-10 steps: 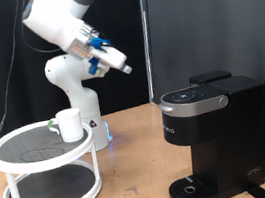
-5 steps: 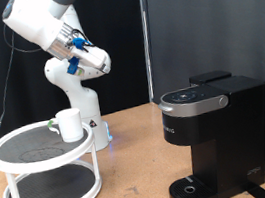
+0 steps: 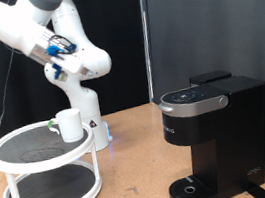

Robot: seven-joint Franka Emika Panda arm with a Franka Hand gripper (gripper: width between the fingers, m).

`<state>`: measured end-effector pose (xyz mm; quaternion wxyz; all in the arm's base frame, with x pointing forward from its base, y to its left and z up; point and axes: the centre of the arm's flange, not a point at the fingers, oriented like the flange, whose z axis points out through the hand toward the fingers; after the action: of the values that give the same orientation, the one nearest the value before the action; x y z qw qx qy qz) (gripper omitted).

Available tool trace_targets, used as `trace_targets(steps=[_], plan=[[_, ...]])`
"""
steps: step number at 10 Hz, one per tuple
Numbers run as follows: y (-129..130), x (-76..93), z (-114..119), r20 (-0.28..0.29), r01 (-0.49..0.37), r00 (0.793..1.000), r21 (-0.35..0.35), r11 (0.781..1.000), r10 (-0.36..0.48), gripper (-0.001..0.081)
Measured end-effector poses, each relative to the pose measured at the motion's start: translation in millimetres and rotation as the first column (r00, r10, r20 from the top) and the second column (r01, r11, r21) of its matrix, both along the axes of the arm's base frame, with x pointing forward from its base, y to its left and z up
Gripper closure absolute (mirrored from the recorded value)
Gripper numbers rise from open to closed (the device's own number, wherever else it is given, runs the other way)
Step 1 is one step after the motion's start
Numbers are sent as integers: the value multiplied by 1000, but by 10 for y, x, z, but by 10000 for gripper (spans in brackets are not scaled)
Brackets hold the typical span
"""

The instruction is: Make a cup of coffee with the keurig machine

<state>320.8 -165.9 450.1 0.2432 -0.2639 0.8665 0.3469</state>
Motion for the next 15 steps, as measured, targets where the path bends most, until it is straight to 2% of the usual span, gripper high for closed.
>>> trace_targets(steps=[1, 3, 6, 8, 11, 15], plan=[[-116, -105, 4, -4, 19, 1000, 23, 1000, -19, 806], [-319, -343, 31, -24, 2, 1000, 56, 998, 0, 806], [-609, -701, 62, -60, -70, 996, 43, 997, 72, 806], [-778, -854, 67, -44, -59, 997, 24, 998, 60, 806], [-891, -936, 26, -24, -28, 999, 3, 1000, 28, 806], [-886, -920, -146, -9, -24, 1000, -31, 999, 24, 806]])
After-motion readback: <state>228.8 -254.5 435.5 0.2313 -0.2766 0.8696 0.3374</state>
